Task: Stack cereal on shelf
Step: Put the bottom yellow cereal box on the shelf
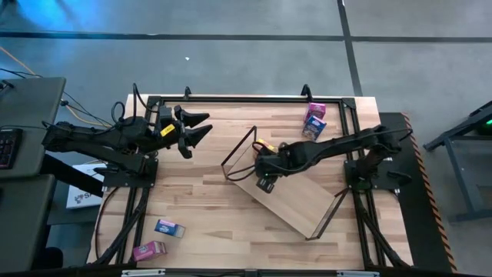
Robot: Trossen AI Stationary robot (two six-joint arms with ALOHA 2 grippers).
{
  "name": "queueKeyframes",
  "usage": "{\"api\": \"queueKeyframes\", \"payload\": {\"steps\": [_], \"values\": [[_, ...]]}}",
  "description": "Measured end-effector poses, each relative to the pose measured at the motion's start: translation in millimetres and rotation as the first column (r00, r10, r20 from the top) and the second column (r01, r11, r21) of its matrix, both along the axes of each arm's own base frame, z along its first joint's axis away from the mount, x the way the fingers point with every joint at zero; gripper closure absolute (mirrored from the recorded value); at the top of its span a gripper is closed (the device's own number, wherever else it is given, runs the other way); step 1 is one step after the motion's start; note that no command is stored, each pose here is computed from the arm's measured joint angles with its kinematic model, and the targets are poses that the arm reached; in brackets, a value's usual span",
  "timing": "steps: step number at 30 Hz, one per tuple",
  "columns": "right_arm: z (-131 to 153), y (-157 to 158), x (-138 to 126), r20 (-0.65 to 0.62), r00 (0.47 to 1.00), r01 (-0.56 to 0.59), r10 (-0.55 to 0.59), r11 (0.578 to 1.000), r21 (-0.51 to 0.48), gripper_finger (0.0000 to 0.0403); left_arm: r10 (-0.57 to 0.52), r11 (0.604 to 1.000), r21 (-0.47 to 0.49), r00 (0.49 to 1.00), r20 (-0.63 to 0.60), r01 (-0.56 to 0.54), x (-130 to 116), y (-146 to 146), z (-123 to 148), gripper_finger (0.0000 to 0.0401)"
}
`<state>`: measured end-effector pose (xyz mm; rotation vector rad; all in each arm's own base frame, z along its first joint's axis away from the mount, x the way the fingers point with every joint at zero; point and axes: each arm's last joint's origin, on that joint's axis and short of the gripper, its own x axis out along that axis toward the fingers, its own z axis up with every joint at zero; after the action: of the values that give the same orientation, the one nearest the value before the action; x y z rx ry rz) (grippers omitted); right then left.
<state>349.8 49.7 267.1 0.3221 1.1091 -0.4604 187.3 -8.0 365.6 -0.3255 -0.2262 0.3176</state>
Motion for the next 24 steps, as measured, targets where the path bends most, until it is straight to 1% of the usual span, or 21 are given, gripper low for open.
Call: {"api": "queueKeyframes", "payload": {"steps": [4, 9, 13, 16, 19, 24], "values": [[-3.3, -2.1, 2.7, -0.005, 1.000, 0.006, -0.006, 1.000, 0.005, 0.0279, 0.000, 1.000, 0.000, 1.000, 0.001, 0.000, -0.1, 0.1, 0.1, 0.0167], [-4.5, -2.9, 5.7, 0.018, 1.000, 0.025, -0.024, 0.999, -0.048, 0.0279, 0.000, 1.000, 0.000, 1.000, 0.003, 0.000, -0.1, 0.0, 0.3, 0.0167], [-4.5, -3.1, 6.8, 0.021, 1.000, 0.000, 0.001, 0.998, -0.061, 0.0279, 0.000, 1.000, 0.000, 1.000, 0.004, 0.000, -0.2, 0.1, 0.4, 0.0167], [-4.4, -4.5, 7.9, 0.030, 1.000, 0.005, -0.004, 0.998, -0.057, 0.0278, 0.000, 1.000, 0.000, 1.000, 0.004, 0.000, -0.1, 0.1, 0.4, 0.0167], [-4.4, -4.0, 8.2, 0.032, 0.999, 0.002, -0.001, 0.999, -0.040, 0.0265, 0.000, 1.000, 0.000, 1.000, 0.003, 0.000, -0.1, 0.0, 0.3, 0.0167], [-4.3, -4.4, 8.3, 0.035, 0.999, 0.008, -0.006, 0.999, -0.054, 0.0219, 0.000, 1.000, 0.000, 1.000, 0.004, 0.000, -0.2, 0.0, 0.4, 0.0167]]}}
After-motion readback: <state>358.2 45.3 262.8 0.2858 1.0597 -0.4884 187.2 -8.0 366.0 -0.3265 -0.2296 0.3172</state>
